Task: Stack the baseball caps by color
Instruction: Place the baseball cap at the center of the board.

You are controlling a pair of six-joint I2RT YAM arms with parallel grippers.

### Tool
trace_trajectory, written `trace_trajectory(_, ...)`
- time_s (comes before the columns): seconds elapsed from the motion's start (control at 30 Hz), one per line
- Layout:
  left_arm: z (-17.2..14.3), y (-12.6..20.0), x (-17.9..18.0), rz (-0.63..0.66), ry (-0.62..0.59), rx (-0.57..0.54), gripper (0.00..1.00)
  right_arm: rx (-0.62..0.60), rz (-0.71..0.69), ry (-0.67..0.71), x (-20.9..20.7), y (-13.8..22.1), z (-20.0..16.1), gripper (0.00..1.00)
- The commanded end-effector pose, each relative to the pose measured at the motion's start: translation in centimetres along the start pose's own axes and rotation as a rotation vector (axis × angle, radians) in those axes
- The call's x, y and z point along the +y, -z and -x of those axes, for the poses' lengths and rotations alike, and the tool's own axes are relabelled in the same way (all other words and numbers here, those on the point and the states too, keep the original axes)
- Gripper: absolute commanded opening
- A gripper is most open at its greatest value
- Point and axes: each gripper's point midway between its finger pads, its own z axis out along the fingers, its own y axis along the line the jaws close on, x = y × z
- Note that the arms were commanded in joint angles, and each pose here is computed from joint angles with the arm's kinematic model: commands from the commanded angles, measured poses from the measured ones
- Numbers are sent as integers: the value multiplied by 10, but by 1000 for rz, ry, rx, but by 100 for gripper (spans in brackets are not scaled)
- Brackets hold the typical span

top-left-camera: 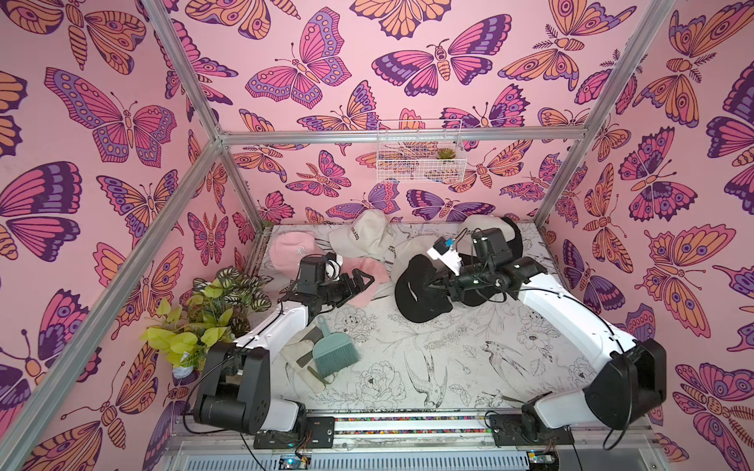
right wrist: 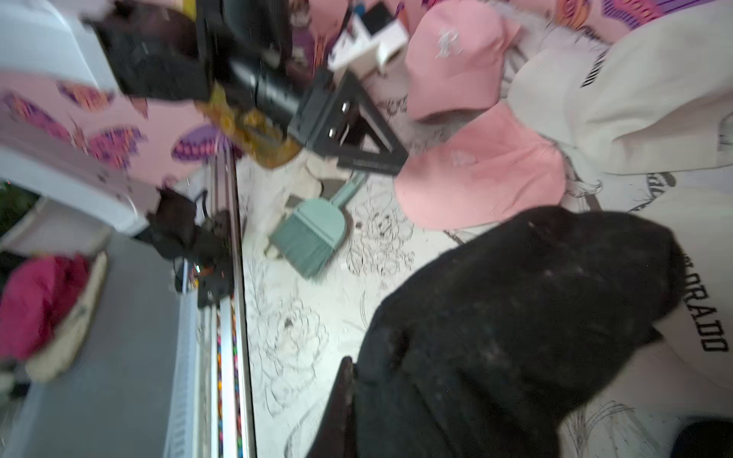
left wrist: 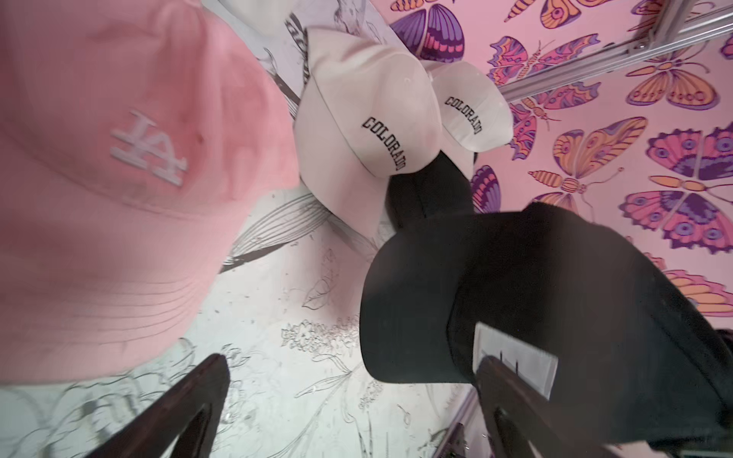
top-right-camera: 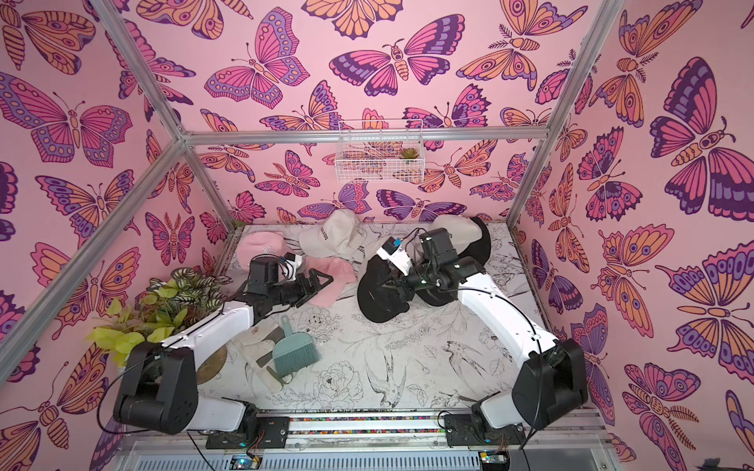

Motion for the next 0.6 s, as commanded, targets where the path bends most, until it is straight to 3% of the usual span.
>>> trace_trajectory(0.0,7,13,18,147,-75,-44,100,316,97,135,32,-5,-52,0)
trace_trajectory(0.2,9,24,20,202,-121,-68,100,346,295,234,74,-12,-45,0)
trace_trajectory(0.3,5,24,32,257,-90,-43,100,426,255,222,49,-27,-64,0)
trace_trajectory(0.53,-16,5,29,199,-51,68,100,529,221,122,-27,-55,-80,0)
trace_trajectory(0.57,-19,3,28,195,-55,80,100,558,199,118,-40,-60,-82,4)
